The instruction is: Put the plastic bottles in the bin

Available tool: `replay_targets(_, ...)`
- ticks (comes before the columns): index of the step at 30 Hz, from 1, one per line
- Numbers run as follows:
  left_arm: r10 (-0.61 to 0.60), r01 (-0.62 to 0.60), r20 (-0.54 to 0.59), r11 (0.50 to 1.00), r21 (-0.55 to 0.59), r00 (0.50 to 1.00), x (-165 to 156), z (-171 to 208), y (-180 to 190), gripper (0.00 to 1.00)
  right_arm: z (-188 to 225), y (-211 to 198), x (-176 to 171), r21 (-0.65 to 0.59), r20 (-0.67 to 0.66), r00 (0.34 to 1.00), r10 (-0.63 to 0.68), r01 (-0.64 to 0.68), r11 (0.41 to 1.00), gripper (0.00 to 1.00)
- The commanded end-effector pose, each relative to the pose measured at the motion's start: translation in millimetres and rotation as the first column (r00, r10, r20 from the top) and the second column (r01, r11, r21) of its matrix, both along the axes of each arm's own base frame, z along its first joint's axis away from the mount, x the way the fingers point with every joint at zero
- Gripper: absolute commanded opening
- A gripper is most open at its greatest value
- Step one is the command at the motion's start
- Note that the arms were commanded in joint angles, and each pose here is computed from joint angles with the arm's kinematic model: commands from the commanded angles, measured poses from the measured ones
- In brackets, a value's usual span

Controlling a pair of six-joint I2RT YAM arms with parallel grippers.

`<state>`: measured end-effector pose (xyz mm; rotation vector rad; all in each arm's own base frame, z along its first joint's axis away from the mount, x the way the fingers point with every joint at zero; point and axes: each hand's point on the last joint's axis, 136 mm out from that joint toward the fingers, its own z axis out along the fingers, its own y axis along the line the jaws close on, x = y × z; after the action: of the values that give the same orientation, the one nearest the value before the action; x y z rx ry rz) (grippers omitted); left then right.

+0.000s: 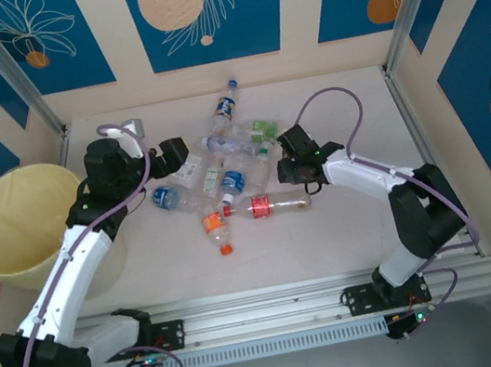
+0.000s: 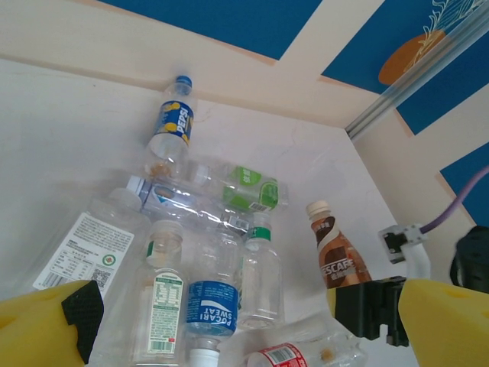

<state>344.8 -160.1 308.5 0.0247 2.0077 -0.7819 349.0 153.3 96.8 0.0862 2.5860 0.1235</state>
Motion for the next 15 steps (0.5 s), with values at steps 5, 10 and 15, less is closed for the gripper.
replay_targets(5, -0.077, 0.077, 0.001, 0.993, -0.085, 0.997, 4.7, -5.0, -30.0, 1.00, 40.5, 17.6, -9.7, 0.081, 0.149, 0.985, 0.084, -0.097, 0.992, 0.54)
replay_targets(10, -0.132, 0.127, -0.068, 0.989, -0.069, 0.989, 10.9, -23.6, -57.6, 1.00, 64.5, 49.7, -21.4, 0.221, 0.256, 0.949, 0.182, -0.241, 0.945, 0.53)
replay_targets(15, -0.169, 0.163, -0.058, 0.982, -0.096, 0.984, 12.7, -33.5, -83.5, 1.00, 81.9, 75.7, -27.5, 0.329, 0.322, 0.916, 0.240, -0.346, 0.879, 0.53)
